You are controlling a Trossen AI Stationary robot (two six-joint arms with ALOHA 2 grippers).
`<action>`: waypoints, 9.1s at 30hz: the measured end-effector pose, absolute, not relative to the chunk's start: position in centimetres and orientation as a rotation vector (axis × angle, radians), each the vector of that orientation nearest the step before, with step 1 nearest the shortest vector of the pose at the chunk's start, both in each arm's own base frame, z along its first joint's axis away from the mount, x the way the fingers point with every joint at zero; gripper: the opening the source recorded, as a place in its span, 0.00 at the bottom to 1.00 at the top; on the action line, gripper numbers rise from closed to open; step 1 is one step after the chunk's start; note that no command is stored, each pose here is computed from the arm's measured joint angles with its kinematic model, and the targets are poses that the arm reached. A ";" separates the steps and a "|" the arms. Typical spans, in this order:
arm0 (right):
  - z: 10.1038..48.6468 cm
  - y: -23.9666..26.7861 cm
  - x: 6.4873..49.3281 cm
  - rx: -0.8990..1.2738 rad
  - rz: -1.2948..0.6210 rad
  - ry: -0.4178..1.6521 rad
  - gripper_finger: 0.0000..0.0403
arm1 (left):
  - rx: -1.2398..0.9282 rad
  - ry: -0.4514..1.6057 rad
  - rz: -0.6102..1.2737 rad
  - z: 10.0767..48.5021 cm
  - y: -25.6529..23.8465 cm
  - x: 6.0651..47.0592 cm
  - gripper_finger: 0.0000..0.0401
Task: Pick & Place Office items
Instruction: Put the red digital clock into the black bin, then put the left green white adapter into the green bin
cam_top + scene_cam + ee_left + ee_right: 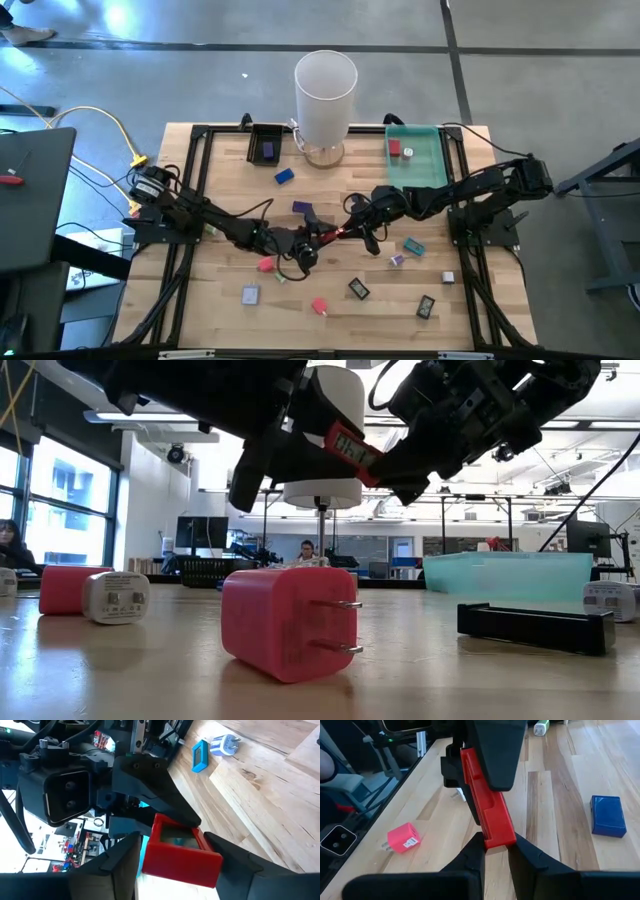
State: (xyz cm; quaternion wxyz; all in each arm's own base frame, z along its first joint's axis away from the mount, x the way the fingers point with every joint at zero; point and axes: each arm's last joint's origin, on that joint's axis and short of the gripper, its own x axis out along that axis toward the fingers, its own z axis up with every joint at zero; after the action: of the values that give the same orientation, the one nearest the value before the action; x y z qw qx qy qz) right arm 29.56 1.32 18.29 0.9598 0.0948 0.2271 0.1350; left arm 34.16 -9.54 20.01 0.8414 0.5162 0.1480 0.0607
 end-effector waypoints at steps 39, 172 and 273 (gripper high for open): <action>17.1 -0.2 29.0 0.112 0.043 0.580 0.50 | 0.502 0.558 0.340 17.2 -8.8 32.7 0.39; 13.9 0.1 30.2 0.120 0.097 0.640 0.49 | -0.425 0.352 1.318 15.4 17.2 22.4 0.40; 14.2 0.6 30.4 0.072 0.132 0.600 0.49 | -0.096 1.230 0.217 24.3 0.5 16.7 0.62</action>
State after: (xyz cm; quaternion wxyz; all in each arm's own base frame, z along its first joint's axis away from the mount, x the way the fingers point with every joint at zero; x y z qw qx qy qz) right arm 30.39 0.55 14.16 0.9526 0.0352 0.2952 0.0649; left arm 16.72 0.50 24.29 0.8102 -0.0451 0.5755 0.1016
